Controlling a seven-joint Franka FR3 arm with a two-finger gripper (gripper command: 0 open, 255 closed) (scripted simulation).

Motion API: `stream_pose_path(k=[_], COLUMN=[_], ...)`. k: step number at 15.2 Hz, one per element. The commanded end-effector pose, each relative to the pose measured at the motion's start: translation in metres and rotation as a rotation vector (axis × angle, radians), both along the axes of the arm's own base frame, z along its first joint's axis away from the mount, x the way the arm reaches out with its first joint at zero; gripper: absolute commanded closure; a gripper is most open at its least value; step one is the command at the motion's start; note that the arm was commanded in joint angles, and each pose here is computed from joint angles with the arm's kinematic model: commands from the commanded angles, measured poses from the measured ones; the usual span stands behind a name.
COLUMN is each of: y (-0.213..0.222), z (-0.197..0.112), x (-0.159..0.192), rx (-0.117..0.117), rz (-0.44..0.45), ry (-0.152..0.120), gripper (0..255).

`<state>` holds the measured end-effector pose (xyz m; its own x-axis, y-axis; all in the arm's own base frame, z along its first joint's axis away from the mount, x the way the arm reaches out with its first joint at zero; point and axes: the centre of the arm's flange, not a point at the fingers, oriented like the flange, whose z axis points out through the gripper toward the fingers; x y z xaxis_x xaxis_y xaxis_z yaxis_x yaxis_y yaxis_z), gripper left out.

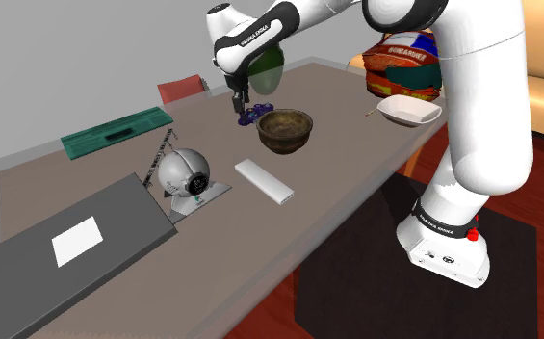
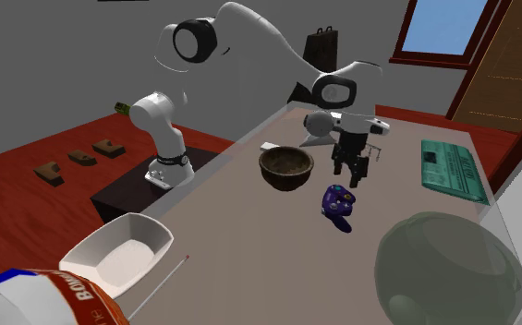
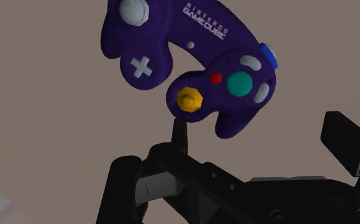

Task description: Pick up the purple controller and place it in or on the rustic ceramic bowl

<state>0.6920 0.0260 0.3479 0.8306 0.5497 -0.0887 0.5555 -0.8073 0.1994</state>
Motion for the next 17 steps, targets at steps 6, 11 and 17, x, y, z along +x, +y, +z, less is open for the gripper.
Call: stream_pose_path(k=[6, 11, 17], y=[0.002, -0.001, -0.001], z=[-0.037, -0.05, -0.05], x=[0.021, 0.022, 0.022], rx=[-0.012, -0.012, -0.012], rz=[0.03, 0.03, 0.03], ry=[-0.002, -0.002, -0.002], gripper=[0, 0, 255])
